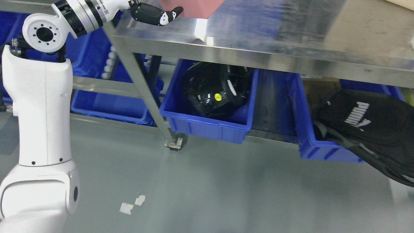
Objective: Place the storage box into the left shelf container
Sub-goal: 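Carry the pink box with the left hand while turning to the shelf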
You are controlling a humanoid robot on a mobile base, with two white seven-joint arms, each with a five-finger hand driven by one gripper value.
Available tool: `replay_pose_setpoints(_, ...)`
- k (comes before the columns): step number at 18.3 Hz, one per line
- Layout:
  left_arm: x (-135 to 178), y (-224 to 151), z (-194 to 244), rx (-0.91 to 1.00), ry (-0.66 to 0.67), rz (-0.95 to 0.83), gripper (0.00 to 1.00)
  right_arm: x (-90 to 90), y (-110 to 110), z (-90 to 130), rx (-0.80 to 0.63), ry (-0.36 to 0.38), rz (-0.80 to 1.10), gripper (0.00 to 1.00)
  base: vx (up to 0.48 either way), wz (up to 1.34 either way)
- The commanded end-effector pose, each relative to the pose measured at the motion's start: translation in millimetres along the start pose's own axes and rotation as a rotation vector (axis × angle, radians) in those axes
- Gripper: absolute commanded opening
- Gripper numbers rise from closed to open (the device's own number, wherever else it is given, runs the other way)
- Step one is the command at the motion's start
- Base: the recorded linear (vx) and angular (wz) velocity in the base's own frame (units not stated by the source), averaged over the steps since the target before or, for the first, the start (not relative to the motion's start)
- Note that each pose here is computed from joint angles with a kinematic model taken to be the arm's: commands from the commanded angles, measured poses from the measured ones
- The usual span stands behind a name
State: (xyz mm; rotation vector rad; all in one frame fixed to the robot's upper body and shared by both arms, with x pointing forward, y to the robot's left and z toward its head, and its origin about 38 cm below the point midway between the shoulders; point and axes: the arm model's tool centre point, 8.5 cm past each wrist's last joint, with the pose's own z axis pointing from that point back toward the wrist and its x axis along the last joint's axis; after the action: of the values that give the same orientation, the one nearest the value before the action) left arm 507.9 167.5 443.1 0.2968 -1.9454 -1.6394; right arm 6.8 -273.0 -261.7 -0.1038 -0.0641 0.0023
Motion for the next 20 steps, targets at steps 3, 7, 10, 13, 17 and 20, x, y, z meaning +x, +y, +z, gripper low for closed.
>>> replay_pose_setpoints(3,55,-45,-26,-0.002,-0.158,-0.003,0.01,10.0,-11,-1,-0.013,-0.024,-0.004,1.00,-0.104,1.02)
replay_pose_setpoints(7,66,-67,-36,-0.022,-0.194,0.028,0.01,10.0,-11,-1,-0.015,-0.024,-0.004,1.00,-0.088,1.37)
replay_pose_setpoints(10,65,-71,-35,-0.024,-0.194,0.033,0.01,10.0,-11,-1,-0.015,-0.024,-0.004,1.00,-0.023,1.55)
replay_pose_setpoints(13,62,-83,-33,-0.033,-0.189,0.053,0.01,10.0,-11,-1,-0.013,-0.024,-0.004,1.00,0.037,1.53)
replay_pose_setpoints(17,59,-99,-29,-0.044,-0.192,0.064,0.01,10.0,-11,-1,-0.013,-0.024,-0.004,1.00,0.196,1.15)
replay_pose_setpoints(20,57,-100,-28,-0.043,-0.189,0.069,0.02,10.0,-11,-1,-0.015,-0.024,-0.004,1.00,0.396,0.85)
